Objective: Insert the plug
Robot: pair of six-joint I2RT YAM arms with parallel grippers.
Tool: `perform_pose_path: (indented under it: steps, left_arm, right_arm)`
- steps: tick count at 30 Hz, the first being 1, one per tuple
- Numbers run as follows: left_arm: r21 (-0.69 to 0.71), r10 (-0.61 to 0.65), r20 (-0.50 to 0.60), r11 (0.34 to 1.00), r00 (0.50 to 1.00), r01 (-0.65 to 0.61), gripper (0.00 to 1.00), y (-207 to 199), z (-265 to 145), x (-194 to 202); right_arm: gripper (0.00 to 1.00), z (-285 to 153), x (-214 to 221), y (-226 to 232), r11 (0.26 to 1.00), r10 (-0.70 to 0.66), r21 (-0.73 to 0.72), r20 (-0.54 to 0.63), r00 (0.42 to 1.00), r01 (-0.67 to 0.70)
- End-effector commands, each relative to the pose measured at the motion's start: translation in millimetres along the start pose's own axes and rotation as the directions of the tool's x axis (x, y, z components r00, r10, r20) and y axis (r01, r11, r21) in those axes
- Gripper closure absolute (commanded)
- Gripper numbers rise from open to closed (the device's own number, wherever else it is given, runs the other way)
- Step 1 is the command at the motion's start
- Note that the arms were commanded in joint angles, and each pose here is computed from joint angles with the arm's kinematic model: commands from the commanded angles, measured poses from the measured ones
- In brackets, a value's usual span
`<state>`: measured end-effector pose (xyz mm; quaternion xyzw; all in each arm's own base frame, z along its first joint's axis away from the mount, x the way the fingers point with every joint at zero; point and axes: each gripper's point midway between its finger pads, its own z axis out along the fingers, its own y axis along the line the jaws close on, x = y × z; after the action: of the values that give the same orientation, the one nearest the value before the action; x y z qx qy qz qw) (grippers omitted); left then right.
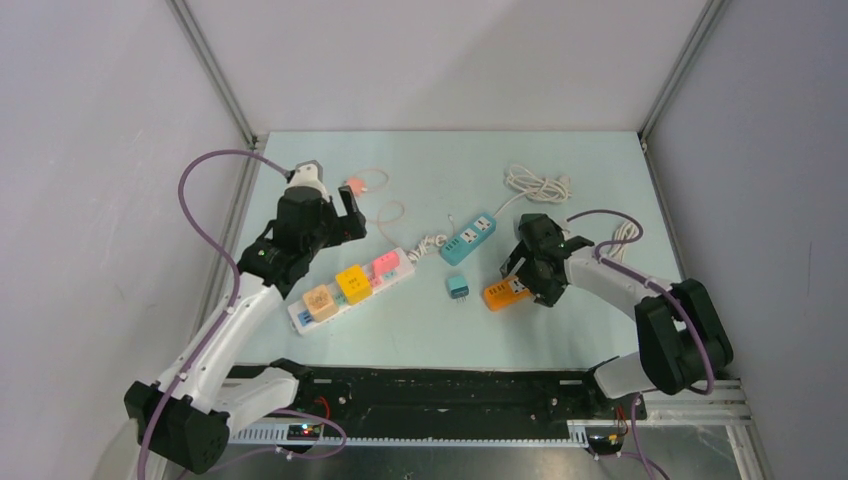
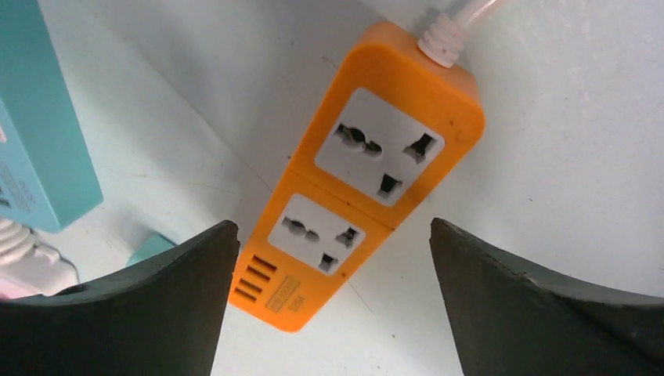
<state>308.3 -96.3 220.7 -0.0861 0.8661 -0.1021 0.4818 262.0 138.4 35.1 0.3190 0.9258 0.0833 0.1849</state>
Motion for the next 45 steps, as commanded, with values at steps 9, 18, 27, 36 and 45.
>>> perform_pose_path:
  steps: [9, 18, 27, 36, 45]
  left_arm:
    - [0.185, 0.016, 0.028, 0.983, 0.999, -0.021, 0.00, -30.1, -20.6, -12.2]
    - [0.279, 0.042, 0.014, 0.959, 0.999, -0.044, 0.00, -46.6, -26.4, -11.2]
    - [0.291, 0.050, 0.016, 0.955, 0.999, -0.052, 0.00, -48.1, -28.6, -11.1]
    - [0.296, 0.062, 0.001, 0.953, 0.998, -0.060, 0.00, -49.8, -24.8, -8.5]
    - [0.314, 0.087, 0.008, 0.945, 0.996, -0.086, 0.00, -51.7, -27.2, -8.7]
  right_arm:
    - [0.01, -90.4, -75.4, 38.8, 0.970, -0.071, -0.206, 0.261, 0.963, 0.127]
    - [0.06, -59.6, -137.0, 63.2, 0.946, -0.283, -0.057, 0.336, 0.898, 0.320]
    - [0.04, 8.3, -157.2, 61.4, 0.866, -0.500, 0.115, 0.195, 0.844, 0.486]
    - [0.15, 43.6, -144.6, 68.1, 0.847, -0.532, 0.064, 0.100, 0.841, 0.529]
    - [0.48, 39.9, -151.9, 69.7, 0.849, -0.528, 0.112, 0.140, 0.838, 0.516]
